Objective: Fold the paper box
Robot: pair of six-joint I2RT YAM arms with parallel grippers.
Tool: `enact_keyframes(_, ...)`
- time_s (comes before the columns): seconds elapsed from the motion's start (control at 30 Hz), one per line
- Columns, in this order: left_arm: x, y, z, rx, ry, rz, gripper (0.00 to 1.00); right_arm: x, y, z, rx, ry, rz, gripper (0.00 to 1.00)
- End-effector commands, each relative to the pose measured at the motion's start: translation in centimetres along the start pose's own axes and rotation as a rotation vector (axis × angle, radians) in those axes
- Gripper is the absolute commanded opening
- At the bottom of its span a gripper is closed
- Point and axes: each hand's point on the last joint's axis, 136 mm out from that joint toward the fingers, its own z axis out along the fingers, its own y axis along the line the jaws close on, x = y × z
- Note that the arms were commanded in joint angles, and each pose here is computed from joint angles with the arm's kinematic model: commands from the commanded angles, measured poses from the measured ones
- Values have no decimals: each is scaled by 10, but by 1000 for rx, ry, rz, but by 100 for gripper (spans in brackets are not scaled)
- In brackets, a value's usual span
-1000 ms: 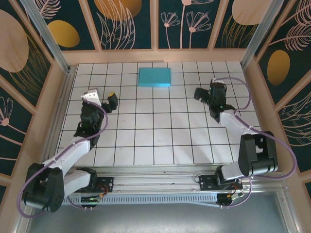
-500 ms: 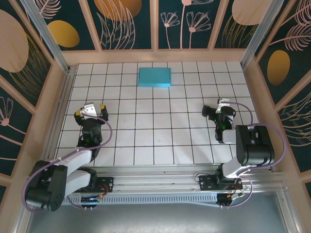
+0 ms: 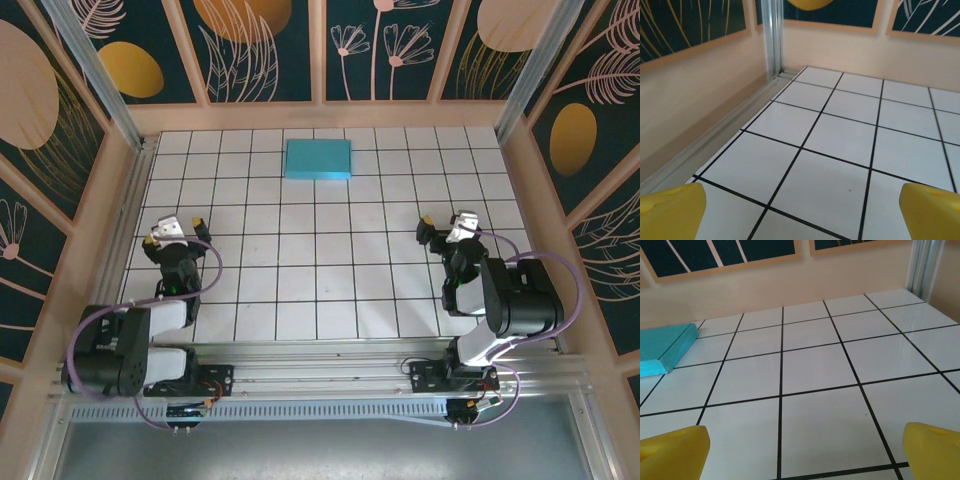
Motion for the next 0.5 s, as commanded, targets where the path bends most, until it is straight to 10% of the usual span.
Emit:
enact_keyframes(0.0, -21, -12, 21, 66, -46, -46, 98, -19, -8, 0, 53, -77, -14, 99)
enact_keyframes(0.47, -2, -36, 15, 241, -54, 13, 99, -20, -7, 0, 52, -78, -14, 99)
